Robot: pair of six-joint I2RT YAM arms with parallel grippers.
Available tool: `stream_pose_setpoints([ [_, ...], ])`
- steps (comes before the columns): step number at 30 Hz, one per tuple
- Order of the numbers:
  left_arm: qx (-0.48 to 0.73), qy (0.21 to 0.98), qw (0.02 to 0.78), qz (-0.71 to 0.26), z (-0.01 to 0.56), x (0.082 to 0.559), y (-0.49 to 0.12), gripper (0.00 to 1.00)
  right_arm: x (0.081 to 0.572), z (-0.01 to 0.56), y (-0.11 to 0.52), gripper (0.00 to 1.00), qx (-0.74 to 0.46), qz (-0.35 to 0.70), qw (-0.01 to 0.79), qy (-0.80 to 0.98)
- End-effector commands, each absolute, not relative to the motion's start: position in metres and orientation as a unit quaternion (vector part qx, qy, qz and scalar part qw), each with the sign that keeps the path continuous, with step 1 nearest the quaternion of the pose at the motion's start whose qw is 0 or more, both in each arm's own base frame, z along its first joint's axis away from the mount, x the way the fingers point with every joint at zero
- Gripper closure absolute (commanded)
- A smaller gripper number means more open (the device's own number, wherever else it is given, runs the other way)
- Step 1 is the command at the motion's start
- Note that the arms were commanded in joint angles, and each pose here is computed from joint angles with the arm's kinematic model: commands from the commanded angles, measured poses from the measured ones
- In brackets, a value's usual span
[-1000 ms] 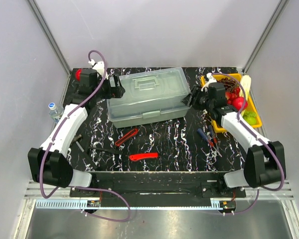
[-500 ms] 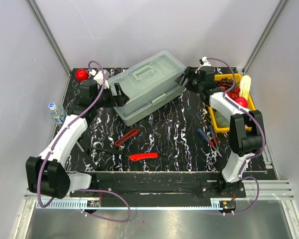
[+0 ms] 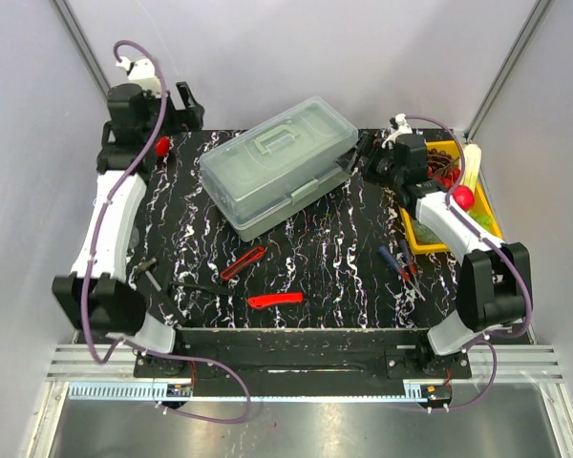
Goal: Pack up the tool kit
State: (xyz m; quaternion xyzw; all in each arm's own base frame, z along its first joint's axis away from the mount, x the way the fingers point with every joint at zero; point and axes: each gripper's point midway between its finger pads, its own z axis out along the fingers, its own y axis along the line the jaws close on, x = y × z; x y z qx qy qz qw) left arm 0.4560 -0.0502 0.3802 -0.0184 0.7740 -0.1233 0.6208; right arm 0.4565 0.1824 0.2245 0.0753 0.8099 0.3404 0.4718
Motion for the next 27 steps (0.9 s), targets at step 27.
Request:
stream_pose_setpoints([
  [27, 0.065, 0.809, 0.482, -0.33, 0.241, 0.425, -0.124, 0.04, 0.484, 0.183, 0.235, 0.1, 0.137, 0.439, 0.367, 0.809],
])
